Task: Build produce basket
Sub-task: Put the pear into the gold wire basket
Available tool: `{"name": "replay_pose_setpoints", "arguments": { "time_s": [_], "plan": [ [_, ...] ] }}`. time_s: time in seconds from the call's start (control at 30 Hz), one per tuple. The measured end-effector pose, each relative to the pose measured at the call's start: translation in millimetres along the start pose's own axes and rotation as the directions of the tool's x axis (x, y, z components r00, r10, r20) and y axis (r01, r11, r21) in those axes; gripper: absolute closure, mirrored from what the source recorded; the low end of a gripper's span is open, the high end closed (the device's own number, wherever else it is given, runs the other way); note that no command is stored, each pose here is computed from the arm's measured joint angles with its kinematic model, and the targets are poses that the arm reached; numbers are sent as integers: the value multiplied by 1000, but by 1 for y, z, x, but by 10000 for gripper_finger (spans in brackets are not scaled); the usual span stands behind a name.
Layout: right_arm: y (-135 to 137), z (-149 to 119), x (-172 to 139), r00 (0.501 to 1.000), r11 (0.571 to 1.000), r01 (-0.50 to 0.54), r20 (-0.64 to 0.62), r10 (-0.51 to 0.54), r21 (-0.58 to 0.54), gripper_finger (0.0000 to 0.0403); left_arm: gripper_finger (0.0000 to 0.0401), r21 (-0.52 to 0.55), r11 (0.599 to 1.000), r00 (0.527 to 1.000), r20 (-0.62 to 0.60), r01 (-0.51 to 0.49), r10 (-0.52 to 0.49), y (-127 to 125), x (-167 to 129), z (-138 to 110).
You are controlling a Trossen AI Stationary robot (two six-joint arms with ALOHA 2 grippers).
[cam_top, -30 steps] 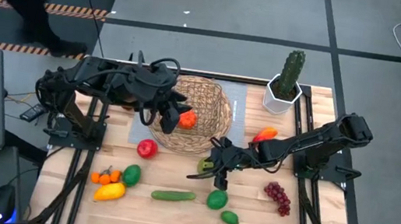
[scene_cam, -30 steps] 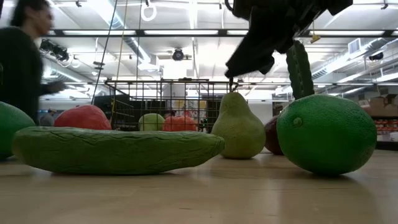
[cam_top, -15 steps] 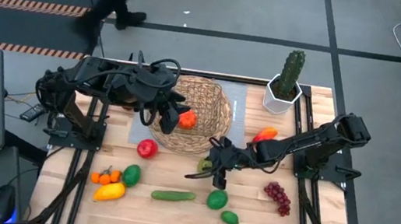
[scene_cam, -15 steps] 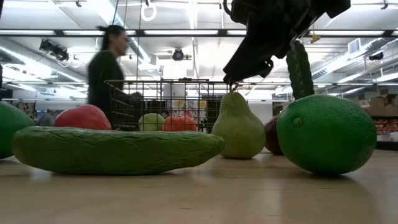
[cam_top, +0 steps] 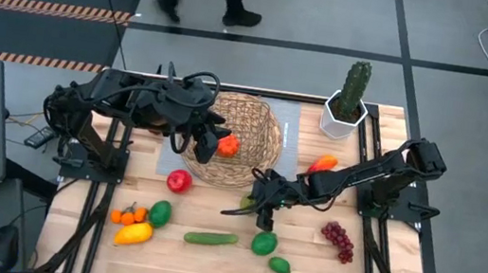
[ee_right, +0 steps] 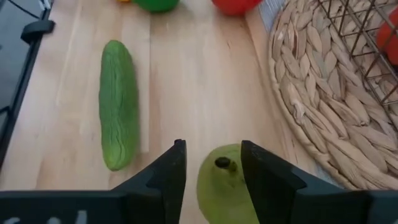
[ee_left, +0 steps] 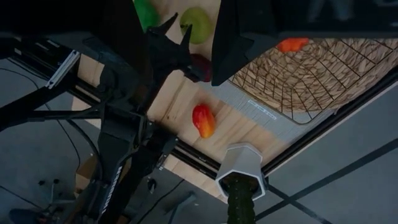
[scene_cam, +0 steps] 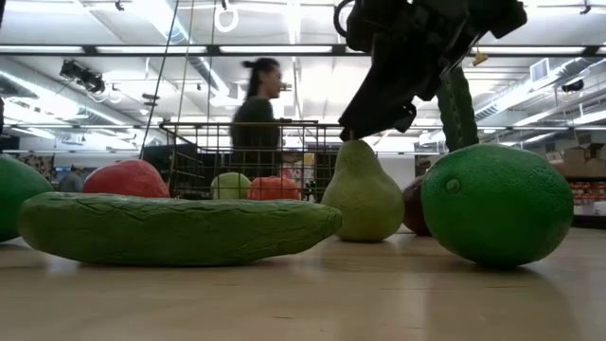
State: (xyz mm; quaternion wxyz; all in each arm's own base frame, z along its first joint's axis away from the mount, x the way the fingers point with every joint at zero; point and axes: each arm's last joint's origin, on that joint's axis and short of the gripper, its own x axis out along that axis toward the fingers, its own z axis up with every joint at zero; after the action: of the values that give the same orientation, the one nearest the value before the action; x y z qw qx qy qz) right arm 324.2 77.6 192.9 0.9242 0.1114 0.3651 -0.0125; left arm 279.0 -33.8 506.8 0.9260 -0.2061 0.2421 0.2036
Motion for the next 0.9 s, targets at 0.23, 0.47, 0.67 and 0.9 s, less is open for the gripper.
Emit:
{"name": "replay_pose_setpoints", "arguments": {
  "time_s": [0.23,0.47,0.67,0.9],
  "plan": [
    [1,-2,6,1000,1000,-25,-19,25,1,308,229,3,1000,1000,-2,7,-7,-2,-1,-2],
    [0,-1,6,999,999,-44,-16,44,1,382,229,16,1000,1000,5,6,-6,-7,-4,-5],
    [-2,0,6,998,998,-58,-18,58,18,377,229,8,1000,1000,6,11,-11,-11,-6,-8],
    [2,11,4,997,997,-79,12,79,20,382,229,14,1000,1000,12,7,-7,-13,-7,-9]
  ]
}}
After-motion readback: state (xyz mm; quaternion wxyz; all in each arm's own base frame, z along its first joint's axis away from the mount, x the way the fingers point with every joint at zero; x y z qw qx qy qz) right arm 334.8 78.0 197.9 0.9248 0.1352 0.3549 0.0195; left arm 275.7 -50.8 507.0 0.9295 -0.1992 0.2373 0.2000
